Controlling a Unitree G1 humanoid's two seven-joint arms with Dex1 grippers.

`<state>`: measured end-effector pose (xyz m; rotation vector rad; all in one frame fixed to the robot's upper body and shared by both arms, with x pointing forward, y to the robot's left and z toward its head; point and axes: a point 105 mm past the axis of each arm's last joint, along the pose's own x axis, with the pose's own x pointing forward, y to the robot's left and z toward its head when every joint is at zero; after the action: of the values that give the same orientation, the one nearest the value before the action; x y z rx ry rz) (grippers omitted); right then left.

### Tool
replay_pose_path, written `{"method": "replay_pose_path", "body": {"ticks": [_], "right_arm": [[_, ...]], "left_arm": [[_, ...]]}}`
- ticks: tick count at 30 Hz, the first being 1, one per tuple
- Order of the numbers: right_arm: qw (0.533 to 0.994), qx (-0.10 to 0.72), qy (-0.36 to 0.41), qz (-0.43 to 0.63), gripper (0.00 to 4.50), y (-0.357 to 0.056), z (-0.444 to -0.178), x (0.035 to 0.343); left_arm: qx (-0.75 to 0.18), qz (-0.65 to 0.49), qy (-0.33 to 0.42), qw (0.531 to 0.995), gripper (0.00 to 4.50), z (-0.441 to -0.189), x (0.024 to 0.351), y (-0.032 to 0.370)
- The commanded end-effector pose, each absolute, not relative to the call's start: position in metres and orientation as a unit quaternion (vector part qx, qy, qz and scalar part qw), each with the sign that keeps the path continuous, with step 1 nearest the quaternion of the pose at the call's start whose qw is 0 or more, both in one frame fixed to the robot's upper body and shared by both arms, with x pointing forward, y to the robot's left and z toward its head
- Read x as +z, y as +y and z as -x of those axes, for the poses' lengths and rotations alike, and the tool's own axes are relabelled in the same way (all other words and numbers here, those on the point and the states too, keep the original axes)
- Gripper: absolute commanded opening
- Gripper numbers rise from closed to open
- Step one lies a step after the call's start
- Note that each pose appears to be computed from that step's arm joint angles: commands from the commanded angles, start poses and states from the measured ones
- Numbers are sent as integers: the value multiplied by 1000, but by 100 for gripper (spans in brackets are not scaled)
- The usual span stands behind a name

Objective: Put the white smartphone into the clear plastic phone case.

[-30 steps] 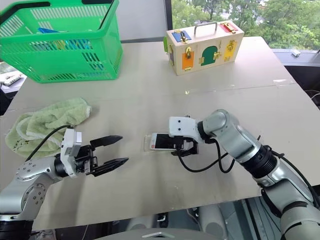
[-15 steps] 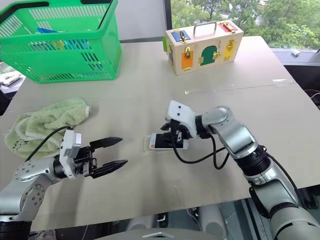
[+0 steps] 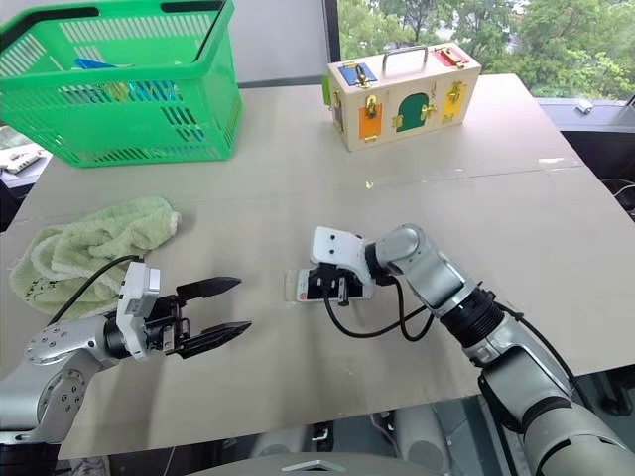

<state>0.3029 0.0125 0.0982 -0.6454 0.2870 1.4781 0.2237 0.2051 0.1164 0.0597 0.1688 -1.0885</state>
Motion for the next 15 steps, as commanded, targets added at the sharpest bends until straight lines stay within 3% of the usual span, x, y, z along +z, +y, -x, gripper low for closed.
{"method": "replay_pose_path", "body": {"ticks": [1, 9, 15], "right_arm": [[661, 648, 219, 310, 5, -4, -299, 45], [662, 659, 190, 301, 5, -3, -299, 56], [639, 662, 202, 334, 5, -11, -297, 39]], "left_arm": [[-516, -42, 62, 853, 450, -224, 126, 207], [-512, -44, 60, 856, 450, -223, 126, 207], [-511, -43, 59, 856, 450, -223, 126, 205]]}}
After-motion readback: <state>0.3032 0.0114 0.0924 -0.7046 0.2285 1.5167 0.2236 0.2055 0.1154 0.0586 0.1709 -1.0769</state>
